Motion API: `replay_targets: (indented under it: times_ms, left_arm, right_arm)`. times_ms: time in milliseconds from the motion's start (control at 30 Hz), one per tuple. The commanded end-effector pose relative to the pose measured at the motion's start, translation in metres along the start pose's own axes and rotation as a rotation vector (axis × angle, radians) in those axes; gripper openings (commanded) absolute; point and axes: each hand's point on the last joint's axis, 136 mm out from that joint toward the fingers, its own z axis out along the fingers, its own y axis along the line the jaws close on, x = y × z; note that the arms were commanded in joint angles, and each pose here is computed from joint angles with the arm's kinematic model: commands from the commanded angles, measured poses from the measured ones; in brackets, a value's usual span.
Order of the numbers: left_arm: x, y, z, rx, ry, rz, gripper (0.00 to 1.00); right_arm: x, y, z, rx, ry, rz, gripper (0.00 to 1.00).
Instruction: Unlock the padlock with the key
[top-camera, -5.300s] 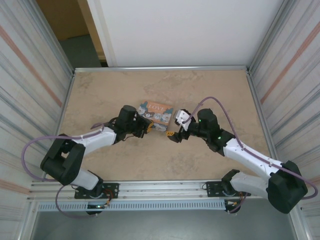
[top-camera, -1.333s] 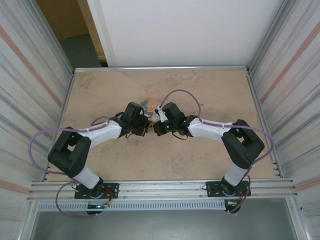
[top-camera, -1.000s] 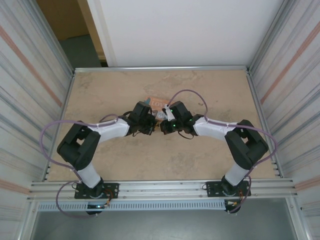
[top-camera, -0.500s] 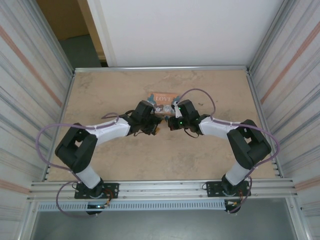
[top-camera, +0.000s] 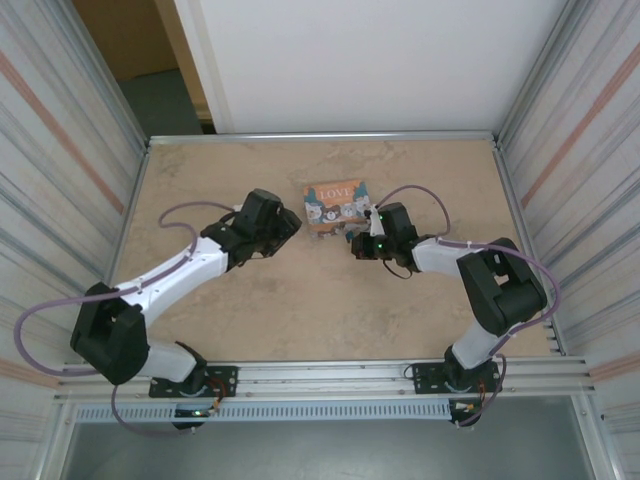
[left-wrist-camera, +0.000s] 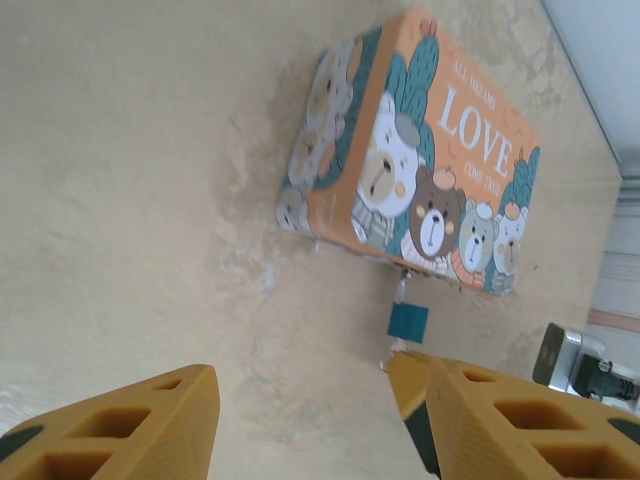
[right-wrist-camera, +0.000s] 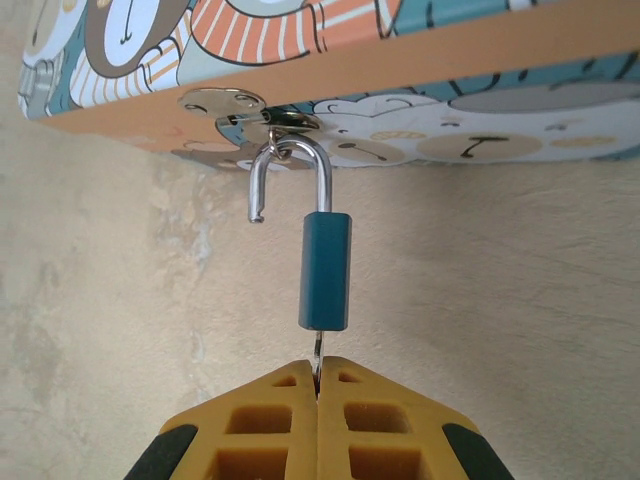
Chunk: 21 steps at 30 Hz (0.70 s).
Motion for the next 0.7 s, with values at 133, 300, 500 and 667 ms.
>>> replay_targets:
  times_ms: [133,300,500,667]
  left_arm:
    - [-0.031,0.015,-0.03,-0.083,-0.164,0.099,0.57]
    - [-0.033,0.021,-0.033,-0.103,-0.182,0.1,0.57]
    - [-0.041,0.024,-0.041,-0.121,-0.216,0.109,0.57]
    - [-0.046,0.028,-0.047,-0.132,-0.237,0.109,0.57]
  right_arm:
    - [0.01,-0.01,0.002,-0.025,0.033,0.087,0.0]
    - [0.011,-0.018,0.003,-0.007,0.038,0.101,0.03]
    - [0.013,-0.023,0.001,0.02,0.038,0.098,0.2]
    - [0.016,-0.025,-0.005,0.034,0.035,0.088,0.27]
